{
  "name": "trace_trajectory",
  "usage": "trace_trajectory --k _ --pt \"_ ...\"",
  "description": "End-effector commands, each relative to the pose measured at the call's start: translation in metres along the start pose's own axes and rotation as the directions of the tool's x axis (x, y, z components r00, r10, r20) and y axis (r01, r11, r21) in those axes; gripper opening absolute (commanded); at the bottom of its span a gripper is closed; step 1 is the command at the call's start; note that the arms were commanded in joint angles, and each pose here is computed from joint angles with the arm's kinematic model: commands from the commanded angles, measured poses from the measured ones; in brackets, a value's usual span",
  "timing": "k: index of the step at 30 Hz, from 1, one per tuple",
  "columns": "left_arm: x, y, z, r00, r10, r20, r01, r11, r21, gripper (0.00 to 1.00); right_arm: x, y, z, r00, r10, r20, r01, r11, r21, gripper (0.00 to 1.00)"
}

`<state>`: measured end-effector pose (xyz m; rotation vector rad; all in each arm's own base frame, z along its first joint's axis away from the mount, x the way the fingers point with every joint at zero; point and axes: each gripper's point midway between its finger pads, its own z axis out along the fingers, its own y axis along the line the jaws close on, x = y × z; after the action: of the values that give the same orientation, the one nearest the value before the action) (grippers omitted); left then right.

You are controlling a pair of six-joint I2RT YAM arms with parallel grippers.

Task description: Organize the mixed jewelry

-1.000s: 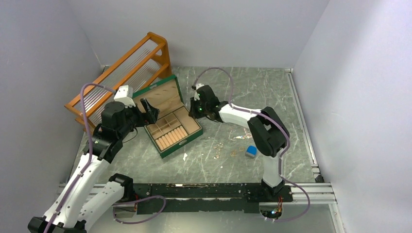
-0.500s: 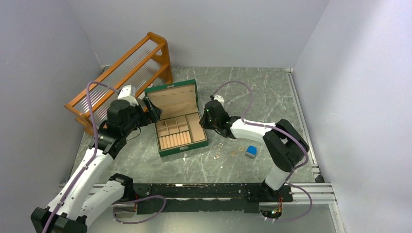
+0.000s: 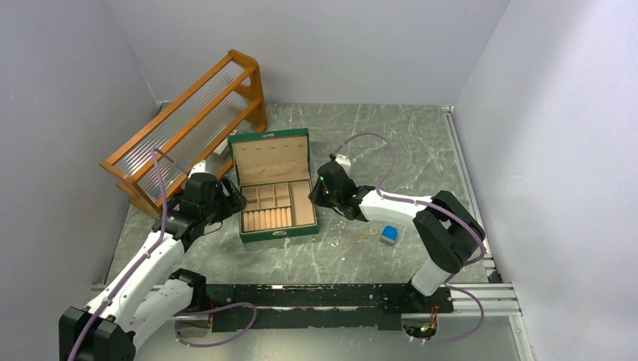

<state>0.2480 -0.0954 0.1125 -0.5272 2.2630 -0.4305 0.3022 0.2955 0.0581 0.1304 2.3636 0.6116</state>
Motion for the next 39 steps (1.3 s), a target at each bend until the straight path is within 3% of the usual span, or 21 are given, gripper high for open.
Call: trace_trajectory --k 1,6,11,16,19,25,30,39 --pt "-0.014 -0.012 -0.001 0.999 -0.006 0.052 0.004 0.999 0.037 0.77 0.000 0.008 -0.007 0.999 -0.026 -0.042 0.026 1.000 -0.007 0.27" --pt "-0.042 -0.024 -0.011 0.990 0.069 0.122 -0.074 0.996 0.040 0.79 -0.037 0.027 -0.030 0.992 -0.126 0.027 0.127 0.992 -0.025 0.55" --pt "-0.054 -0.048 -0.024 0.977 0.128 0.170 -0.155 0.976 0.153 0.83 -0.062 0.006 -0.064 0.984 -0.149 0.103 0.140 0.986 0.090 0.63" --pt "-0.051 -0.084 -0.037 0.959 0.201 0.200 -0.262 0.899 0.351 0.85 -0.048 -0.058 -0.092 0.991 -0.129 0.041 0.110 0.943 0.314 0.62" --pt "-0.045 -0.107 -0.045 0.951 0.246 0.186 -0.305 0.830 0.467 0.86 -0.025 -0.101 -0.110 0.997 -0.079 -0.008 0.074 0.882 0.466 0.55" --pt "-0.026 -0.142 -0.053 0.940 0.300 0.162 -0.332 0.693 0.640 0.91 0.018 -0.141 -0.121 0.998 0.023 -0.057 0.011 0.841 0.542 0.50" --pt "-0.014 -0.154 -0.044 0.926 0.346 0.151 -0.357 0.671 0.650 0.92 0.025 -0.159 -0.116 0.996 0.081 -0.043 -0.043 0.823 0.566 0.42" --pt "-0.004 -0.160 -0.029 0.919 0.375 0.117 -0.358 0.677 0.643 0.88 0.032 -0.189 -0.113 0.981 0.186 -0.046 -0.128 0.814 0.567 0.41"
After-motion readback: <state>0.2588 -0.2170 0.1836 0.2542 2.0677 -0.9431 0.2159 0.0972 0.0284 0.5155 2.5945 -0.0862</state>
